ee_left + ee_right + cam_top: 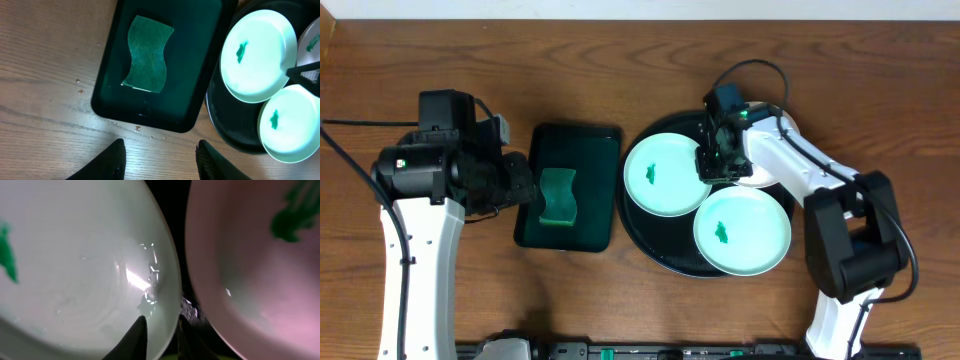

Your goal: Clean dirty plates on tray and stack at the side

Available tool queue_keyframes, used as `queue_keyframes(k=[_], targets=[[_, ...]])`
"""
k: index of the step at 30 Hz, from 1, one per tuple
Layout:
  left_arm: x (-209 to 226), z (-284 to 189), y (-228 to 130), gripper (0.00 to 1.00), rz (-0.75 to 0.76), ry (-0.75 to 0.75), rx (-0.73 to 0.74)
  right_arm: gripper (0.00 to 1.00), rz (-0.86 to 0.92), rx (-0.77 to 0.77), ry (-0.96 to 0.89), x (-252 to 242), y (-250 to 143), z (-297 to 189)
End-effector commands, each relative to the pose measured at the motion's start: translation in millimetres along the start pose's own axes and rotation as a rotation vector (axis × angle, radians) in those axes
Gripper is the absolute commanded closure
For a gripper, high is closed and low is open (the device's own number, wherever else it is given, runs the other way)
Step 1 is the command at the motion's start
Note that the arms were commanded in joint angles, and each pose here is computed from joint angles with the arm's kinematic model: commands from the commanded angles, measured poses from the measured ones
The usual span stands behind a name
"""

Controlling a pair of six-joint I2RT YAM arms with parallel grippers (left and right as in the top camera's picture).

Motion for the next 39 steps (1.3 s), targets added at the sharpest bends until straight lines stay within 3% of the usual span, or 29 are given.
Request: queue_keyframes(k=[1, 5, 9, 22, 39], targets=[[-0.6, 1.3, -0.2, 0.53, -0.002, -0.001, 0.003, 0.82, 0.012, 0.004, -0.023, -1.0, -1.8, 8.8], [-0.6, 1.3, 0.3, 0.54, -0.001, -0.001, 0.001, 0.85, 0.012, 0.0, -0.021, -0.5, -0.7, 8.8], [0.1, 1.6, 0.5, 0.53, -0.002, 0.003, 0.002, 0.99, 0.012, -0.001, -0.021, -0.5, -0.6, 8.8], [0.3, 50.4, 4.4, 0.58, 0.02, 0.145, 0.159, 0.98, 0.011, 0.002, -0.023, -0.8, -1.3, 8.8], [8.6, 137.5, 16.5, 0.6, 0.008, 0.181, 0.331, 0.95, 0.007, 0.003, -0.023, -0.6, -1.6, 8.8]])
Point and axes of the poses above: each gripper's point midway between its finger pads, its own z axis out along the fingers, its own x axis along the line the jaws close on, y = z × x, the point moved 2 cm from there along -z, back along the fingers, and after that the axes turned 8 degrees about z, right-handed, at the moved point
